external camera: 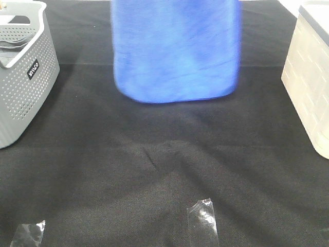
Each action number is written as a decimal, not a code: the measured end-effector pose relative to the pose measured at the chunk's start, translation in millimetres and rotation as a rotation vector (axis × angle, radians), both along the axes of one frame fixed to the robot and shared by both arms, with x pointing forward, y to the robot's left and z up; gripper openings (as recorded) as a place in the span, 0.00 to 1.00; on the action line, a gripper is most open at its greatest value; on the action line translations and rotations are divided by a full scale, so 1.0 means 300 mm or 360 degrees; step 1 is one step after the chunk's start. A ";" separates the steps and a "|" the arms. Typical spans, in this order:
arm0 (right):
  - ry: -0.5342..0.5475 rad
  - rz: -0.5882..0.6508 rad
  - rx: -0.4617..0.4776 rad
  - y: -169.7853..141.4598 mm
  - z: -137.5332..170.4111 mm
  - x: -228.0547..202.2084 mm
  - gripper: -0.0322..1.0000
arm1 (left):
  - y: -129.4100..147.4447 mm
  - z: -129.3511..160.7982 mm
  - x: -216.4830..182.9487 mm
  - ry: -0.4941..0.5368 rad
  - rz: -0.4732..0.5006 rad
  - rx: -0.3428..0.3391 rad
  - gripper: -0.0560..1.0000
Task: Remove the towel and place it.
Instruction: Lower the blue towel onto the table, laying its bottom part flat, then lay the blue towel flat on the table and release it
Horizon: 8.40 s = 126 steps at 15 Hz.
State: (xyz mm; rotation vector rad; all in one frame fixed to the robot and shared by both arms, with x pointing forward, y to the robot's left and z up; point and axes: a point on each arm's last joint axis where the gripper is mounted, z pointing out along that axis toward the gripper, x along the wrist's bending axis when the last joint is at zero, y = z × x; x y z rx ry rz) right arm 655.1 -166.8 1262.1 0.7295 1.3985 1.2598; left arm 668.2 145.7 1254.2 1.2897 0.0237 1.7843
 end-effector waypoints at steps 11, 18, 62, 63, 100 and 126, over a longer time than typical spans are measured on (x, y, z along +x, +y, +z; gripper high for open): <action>-0.0232 -0.0041 0.0130 0.009 -0.088 0.252 0.03 | 0.024 -0.128 0.289 -0.0351 0.0051 -0.0204 0.05; 0.0249 -0.0038 0.0035 0.014 -0.176 0.261 0.03 | 0.004 -0.198 0.339 0.0112 0.0083 -0.0377 0.05; 0.2206 0.0212 0.0405 -0.200 -0.469 -0.914 0.03 | 0.183 -0.458 -0.972 0.3149 0.0150 -0.0611 0.05; 0.2239 0.0212 0.0417 -0.202 -0.494 -0.932 0.03 | 0.183 -0.490 -0.992 0.3218 0.0141 -0.0628 0.05; 0.3427 0.0107 0.0027 -0.186 -1.057 -0.830 0.35 | -0.081 -1.061 -0.980 0.4286 0.0625 0.0033 0.29; 0.2425 0.0164 0.0482 -0.294 -0.847 0.160 0.66 | 0.200 -0.902 0.014 0.3204 0.0609 -0.0733 0.71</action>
